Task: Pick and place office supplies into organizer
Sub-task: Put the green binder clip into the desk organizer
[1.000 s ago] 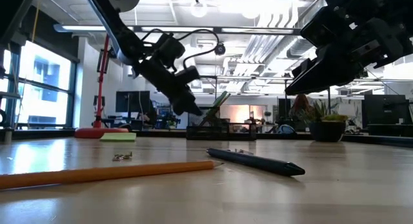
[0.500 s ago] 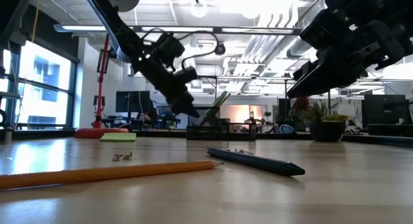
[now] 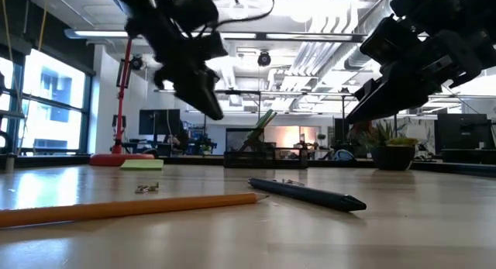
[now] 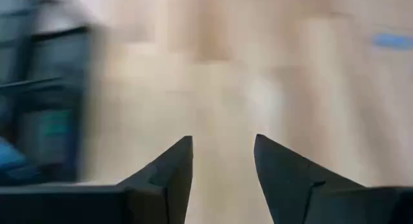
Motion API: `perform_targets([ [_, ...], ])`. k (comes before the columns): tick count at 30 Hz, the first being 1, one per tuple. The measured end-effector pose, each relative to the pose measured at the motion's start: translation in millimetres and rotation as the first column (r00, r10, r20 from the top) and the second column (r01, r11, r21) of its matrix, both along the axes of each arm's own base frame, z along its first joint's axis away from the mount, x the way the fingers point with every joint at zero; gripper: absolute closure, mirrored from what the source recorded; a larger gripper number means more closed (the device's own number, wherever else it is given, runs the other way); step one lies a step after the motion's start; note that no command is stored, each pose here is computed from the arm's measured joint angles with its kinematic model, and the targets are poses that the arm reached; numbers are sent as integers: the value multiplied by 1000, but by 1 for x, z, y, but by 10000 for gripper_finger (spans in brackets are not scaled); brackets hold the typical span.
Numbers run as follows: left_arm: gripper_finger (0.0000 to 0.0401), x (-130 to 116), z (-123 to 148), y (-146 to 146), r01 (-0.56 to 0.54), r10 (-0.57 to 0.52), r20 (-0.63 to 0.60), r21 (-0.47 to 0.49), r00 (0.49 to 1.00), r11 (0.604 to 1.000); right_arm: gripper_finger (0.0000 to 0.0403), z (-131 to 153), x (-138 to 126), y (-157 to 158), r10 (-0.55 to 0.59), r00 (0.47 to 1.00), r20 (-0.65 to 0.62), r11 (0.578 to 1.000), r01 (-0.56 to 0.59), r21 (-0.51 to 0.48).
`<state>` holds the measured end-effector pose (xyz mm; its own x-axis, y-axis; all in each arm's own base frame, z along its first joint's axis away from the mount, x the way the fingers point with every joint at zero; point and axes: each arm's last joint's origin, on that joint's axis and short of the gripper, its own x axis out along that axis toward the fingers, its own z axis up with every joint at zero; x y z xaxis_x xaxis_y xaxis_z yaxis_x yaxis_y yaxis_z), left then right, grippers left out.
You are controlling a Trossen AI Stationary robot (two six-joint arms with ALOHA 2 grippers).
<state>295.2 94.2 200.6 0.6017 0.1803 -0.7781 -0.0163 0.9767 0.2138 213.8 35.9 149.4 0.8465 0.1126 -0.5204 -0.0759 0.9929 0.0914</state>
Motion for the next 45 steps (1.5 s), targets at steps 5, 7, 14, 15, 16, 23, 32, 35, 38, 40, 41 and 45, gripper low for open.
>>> perform_targets([
  [5,273,-1,-9,-55,202,-215,-134,-103,967,974,336,0,0,0,-2,1000,-4,1000,2,7],
  [7,281,0,-13,-76,232,-250,-167,-123,954,965,336,0,0,0,-7,1000,-3,1000,7,17],
  [14,304,-1,-16,-133,322,-347,-175,-156,921,934,336,1,1,0,-30,1000,7,998,29,50],
  [15,307,0,-18,-139,338,-360,-177,-139,916,931,336,1,1,0,-33,999,9,998,33,48],
  [16,311,0,-21,-144,361,-378,-190,-119,906,925,336,2,1,0,-43,999,13,998,42,43],
  [23,330,1,-40,-173,622,-584,-286,55,760,781,336,3,2,0,-54,998,30,998,53,40],
  [32,310,10,-63,-174,797,-715,-380,117,587,592,336,3,2,0,-55,998,32,998,54,40],
  [35,294,13,-69,-174,819,-729,-395,124,558,560,336,1,2,-1,-55,998,20,998,54,37],
  [38,280,14,-70,-173,834,-737,-406,144,541,533,336,-1,2,0,-53,999,8,998,52,36],
  [40,273,15,-70,-173,841,-742,-408,154,532,519,336,-2,3,0,-49,999,4,998,49,37],
  [41,270,15,-70,-173,844,-744,-407,160,530,513,336,-3,3,0,-48,999,-1,998,48,36],
  [45,263,17,-69,-177,865,-772,-392,182,500,467,336,-3,3,0,-46,999,-2,998,46,33],
])
